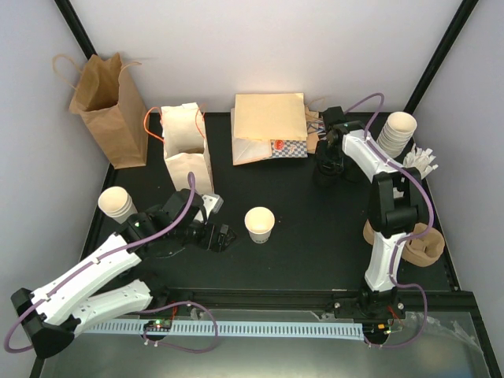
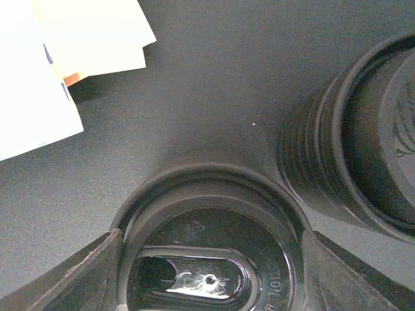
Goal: Pack the takeout coffee
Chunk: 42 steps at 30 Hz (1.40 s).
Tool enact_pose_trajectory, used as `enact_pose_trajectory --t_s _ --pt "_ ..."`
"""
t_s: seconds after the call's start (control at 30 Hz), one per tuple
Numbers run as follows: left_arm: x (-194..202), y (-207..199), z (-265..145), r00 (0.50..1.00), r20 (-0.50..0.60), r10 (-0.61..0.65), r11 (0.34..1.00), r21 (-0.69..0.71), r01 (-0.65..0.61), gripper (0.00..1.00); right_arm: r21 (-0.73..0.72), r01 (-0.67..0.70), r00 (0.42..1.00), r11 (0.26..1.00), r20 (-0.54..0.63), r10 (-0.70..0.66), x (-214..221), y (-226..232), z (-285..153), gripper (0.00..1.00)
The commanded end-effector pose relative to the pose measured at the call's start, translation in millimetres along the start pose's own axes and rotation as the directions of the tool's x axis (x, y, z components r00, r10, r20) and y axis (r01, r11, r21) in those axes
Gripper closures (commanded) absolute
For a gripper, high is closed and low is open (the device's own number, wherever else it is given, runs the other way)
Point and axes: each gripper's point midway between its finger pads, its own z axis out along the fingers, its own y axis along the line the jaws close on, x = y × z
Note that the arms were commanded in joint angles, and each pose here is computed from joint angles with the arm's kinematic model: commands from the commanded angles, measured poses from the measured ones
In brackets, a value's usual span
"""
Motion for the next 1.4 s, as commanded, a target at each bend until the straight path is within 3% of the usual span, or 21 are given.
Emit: enact_pose_trajectory --t_s 0.0,0.17,0.37,0.53,0.77,1.07,1.37 --pt "-11.6 -4.9 -3.3 0.999 0.033 0.01 1.0 0.01 -0.01 0.01 -0.011 0.008 0.999 1.0 0.039 -0.008 -10.6 -0.3 -18.7 0.27" --pt "-12.6 -5.5 -3.3 0.999 0.033 0.013 1.0 0.011 -0.013 0.01 0.085 0.038 0.996 0.996 0.075 -0.044 -10.9 -9.9 -22.5 0.28" --pt "-13.8 -7.2 -2.1 1.0 0.025 0.015 1.0 0.014 -0.015 0.01 -0.115 0.053 0.998 0.992 0.022 -0.051 0.4 18.4 -25.5 0.28" --pt "-11.0 -6.2 -3.0 1.0 0.008 0.012 1.0 0.009 -0.012 0.01 -0.016 0.046 0.996 0.999 0.072 -0.044 -8.8 0.0 -32.5 0.27" --pt "-11.5 -5.5 -2.9 1.0 0.021 0.004 1.0 0.01 -0.004 0.01 -0.076 0.077 0.995 0.994 0.072 -0.072 2.8 6.8 -55.3 0.27" --pt "-15.7 -10.6 3.6 0.999 0.04 -0.013 0.999 0.045 0.011 0.01 -0.173 0.287 0.958 0.942 0.055 -0.282 85.6 41.5 -105.1 0.27" --pt "-25.2 -19.1 15.4 0.994 0.082 -0.077 0.991 0.113 0.068 0.01 -0.357 0.465 0.882 0.81 0.11 -0.458 171.3 83.6 -157.3 0.27"
